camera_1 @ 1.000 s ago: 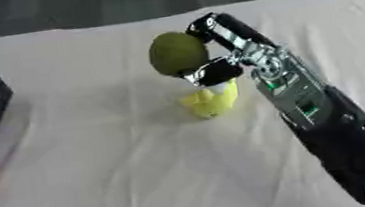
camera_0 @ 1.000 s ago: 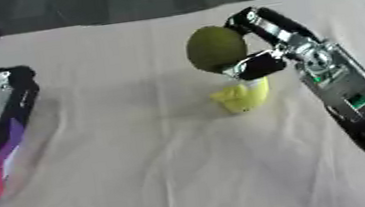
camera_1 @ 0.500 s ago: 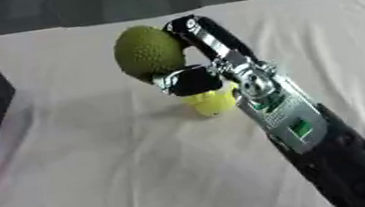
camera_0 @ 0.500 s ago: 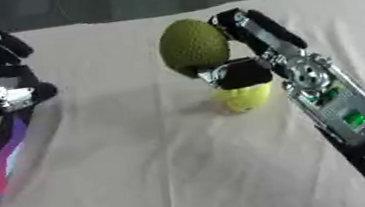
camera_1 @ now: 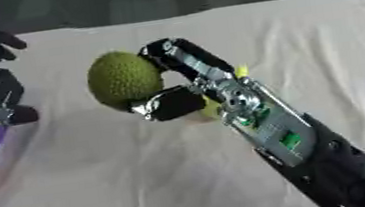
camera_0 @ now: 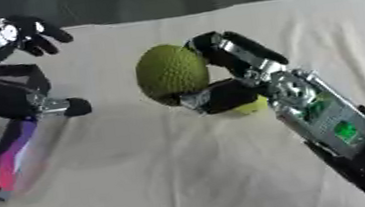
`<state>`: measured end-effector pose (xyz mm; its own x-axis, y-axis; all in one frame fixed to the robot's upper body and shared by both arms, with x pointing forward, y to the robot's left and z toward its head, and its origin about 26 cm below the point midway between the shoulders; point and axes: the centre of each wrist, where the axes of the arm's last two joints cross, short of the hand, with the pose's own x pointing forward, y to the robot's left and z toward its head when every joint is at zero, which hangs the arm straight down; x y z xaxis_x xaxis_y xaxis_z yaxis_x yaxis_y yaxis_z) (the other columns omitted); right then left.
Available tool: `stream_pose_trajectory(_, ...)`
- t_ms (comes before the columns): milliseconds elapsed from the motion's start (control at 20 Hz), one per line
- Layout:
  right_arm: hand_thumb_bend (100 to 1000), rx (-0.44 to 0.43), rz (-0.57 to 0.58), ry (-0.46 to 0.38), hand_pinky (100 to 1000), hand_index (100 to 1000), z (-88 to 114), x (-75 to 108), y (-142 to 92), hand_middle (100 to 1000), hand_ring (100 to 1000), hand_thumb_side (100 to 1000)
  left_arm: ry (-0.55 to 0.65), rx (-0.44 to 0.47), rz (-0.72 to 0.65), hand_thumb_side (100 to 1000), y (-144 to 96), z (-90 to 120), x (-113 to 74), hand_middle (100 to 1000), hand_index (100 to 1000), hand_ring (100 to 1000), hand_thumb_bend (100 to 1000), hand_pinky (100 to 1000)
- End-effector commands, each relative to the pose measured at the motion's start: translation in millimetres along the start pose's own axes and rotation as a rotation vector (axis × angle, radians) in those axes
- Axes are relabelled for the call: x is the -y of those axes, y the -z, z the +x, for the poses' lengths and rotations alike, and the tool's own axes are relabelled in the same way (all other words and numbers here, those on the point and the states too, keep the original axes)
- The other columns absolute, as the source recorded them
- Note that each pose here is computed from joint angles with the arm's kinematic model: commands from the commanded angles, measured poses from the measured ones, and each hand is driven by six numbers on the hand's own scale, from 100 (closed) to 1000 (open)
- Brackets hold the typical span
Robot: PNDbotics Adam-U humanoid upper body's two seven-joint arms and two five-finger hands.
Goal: Pick up the objects with one hand, pass them to the other hand, and then place them into the box on the other side of the table.
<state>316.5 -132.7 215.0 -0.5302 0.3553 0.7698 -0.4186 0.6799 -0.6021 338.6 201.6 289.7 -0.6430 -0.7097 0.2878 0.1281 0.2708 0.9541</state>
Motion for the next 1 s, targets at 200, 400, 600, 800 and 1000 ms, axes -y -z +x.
stream_pose_trajectory(200,289,0.043,0.069,-0.014,791,547,9.6,-5.4,6.5,481,622,100,0.156,0.111,0.013,338,0.1,28.1,-5.1,779,820,768,838,797)
stream_pose_trajectory(400,287,0.071,0.086,-0.027,792,548,13.0,-9.1,8.0,482,622,100,0.196,0.131,-0.002,352,3.2,35.6,0.6,779,812,766,845,799)
stream_pose_trajectory(600,284,0.096,0.108,-0.028,793,548,17.3,-14.0,9.7,482,623,100,0.198,0.163,-0.026,345,6.9,43.8,4.2,779,808,765,821,798)
stream_pose_trajectory(800,282,0.111,0.126,-0.029,793,546,21.0,-17.6,11.0,480,622,100,0.187,0.179,-0.06,349,12.4,47.6,8.3,766,801,758,783,792)
stream_pose_trajectory(1000,281,0.123,0.137,-0.035,794,547,23.8,-19.2,11.2,481,623,100,0.164,0.179,-0.07,363,16.5,47.9,11.8,734,798,742,751,783)
